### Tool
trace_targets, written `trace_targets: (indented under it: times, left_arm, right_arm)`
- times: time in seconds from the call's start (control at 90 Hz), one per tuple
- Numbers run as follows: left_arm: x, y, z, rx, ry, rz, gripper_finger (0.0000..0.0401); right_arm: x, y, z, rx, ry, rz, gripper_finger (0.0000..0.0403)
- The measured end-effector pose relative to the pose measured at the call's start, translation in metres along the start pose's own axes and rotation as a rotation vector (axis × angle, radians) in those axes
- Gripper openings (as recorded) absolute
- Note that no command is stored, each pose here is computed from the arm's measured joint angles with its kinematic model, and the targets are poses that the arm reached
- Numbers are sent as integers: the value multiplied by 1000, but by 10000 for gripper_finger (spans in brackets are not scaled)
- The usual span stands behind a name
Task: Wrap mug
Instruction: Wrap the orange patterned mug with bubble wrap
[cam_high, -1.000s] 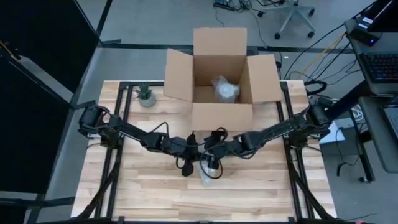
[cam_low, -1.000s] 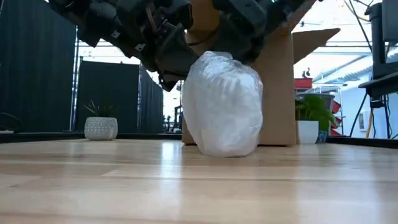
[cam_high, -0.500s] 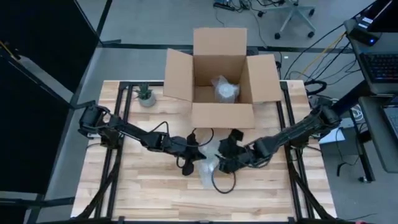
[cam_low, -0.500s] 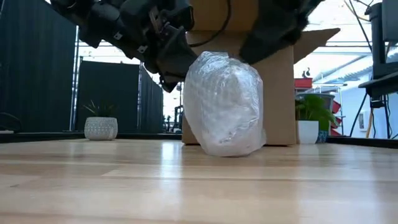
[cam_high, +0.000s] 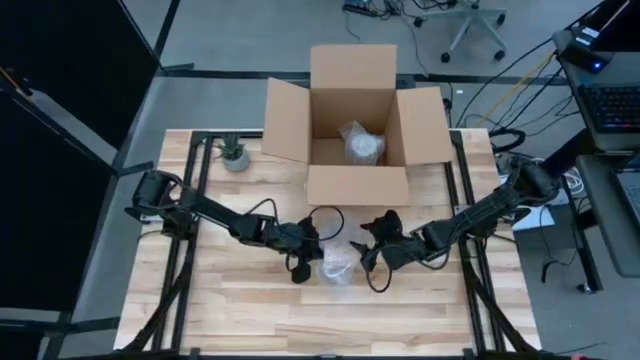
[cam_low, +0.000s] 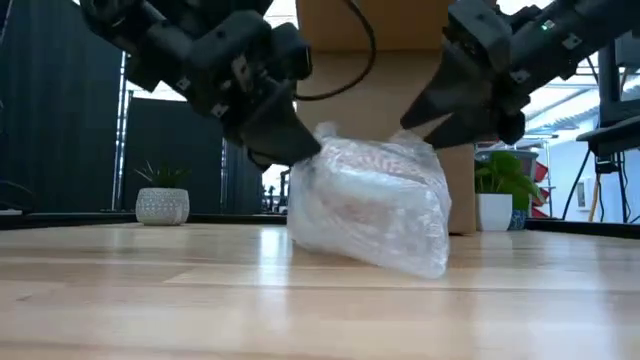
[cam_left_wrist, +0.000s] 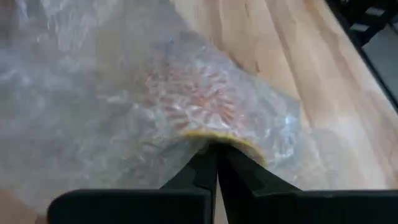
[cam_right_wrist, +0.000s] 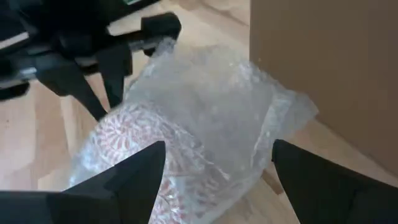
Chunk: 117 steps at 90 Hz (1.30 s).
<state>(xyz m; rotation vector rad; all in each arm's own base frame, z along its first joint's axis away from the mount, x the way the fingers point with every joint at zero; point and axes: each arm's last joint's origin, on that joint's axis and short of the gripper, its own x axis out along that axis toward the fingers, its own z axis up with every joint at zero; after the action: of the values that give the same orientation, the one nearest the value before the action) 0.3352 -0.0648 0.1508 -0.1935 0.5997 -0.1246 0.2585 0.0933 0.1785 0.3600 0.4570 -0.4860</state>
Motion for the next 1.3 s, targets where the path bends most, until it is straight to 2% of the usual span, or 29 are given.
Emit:
trace_targets:
  times: [0.433,0.611,0.744,0.956,1.111,1.3]
  left_arm:
    - [0,0,3,6,-21,13,0]
    - [0,2,3,3,-23,19,0]
    - [-1,4,4,-3,-24,26,0]
    - [-1,4,7,-8,-57,19,0]
    - [-1,2,9,-8,-71,-29,0]
    - [-1,-7,34,0,-128,-114,0]
  right_arm:
    - [8,-4,-4,-35,64,7,283]
    - [11,-1,-14,-76,192,99,283]
    - [10,0,-15,-128,220,138,283]
    - [22,5,-26,-168,222,151,283]
    - [35,14,-37,-176,162,183,283]
    - [58,18,-57,-159,132,227,283]
